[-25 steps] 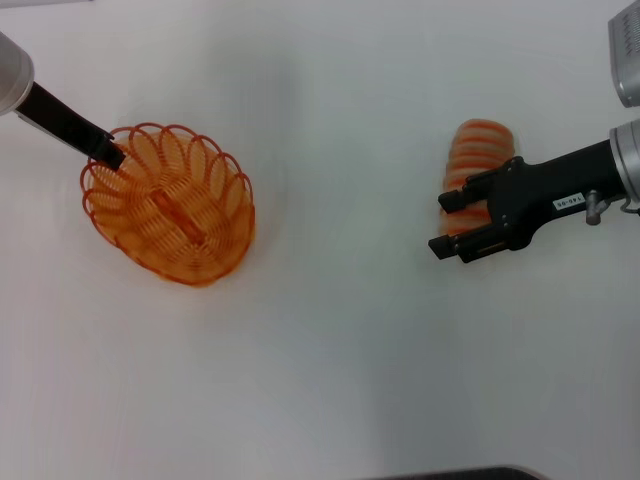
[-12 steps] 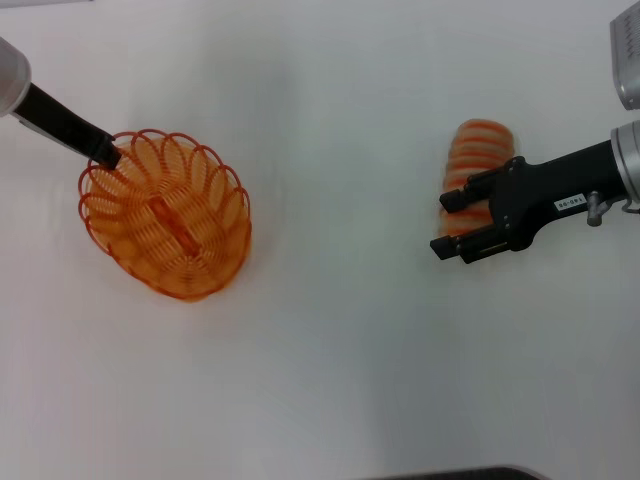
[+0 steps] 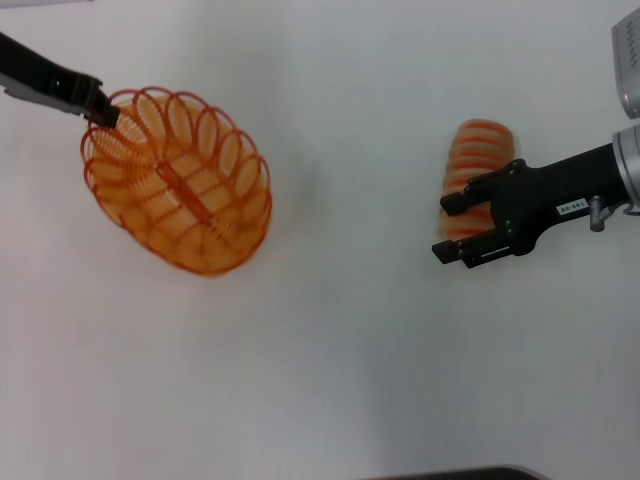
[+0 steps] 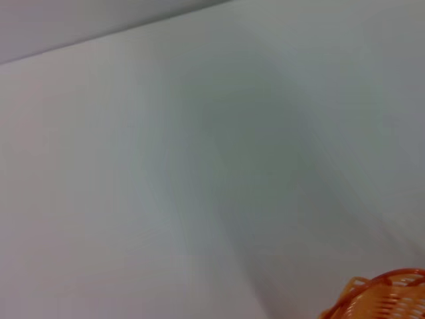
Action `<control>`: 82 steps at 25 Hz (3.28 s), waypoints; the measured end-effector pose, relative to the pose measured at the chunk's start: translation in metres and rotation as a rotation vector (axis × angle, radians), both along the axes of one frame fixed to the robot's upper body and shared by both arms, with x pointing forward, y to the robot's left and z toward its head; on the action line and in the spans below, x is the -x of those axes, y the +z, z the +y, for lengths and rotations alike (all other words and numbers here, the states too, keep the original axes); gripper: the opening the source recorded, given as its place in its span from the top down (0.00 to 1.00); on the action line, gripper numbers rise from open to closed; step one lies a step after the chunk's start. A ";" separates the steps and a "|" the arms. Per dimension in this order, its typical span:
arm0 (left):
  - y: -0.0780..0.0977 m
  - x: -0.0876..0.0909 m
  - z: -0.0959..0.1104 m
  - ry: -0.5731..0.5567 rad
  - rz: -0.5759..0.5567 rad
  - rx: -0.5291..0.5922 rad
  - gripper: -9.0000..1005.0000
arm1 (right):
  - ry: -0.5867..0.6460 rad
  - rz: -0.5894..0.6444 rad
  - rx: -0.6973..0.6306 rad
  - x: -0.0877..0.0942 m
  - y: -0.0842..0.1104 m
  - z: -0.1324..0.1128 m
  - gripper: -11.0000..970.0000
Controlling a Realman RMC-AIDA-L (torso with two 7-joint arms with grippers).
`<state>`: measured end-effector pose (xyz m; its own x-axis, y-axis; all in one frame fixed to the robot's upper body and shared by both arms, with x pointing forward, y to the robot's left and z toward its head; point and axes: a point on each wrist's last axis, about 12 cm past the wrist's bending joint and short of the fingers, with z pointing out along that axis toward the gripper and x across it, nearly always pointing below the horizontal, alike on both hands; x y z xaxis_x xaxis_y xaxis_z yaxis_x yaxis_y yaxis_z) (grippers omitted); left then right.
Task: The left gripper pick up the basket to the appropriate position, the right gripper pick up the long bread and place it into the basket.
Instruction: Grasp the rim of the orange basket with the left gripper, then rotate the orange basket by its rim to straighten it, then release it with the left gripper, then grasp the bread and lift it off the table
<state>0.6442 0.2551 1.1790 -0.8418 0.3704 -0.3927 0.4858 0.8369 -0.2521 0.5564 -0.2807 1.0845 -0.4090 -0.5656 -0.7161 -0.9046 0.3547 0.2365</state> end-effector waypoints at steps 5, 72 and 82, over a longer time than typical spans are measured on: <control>0.005 0.000 -0.001 0.125 0.036 0.083 0.92 | 0.027 -0.022 -0.003 0.002 -0.002 0.002 0.21; -0.079 0.108 0.062 -0.326 -0.505 0.412 0.21 | -0.039 -0.003 -0.116 -0.011 0.011 0.034 0.21; -0.079 0.106 0.065 -0.337 -0.498 0.383 0.21 | -0.204 0.069 -0.130 -0.035 0.052 0.025 0.21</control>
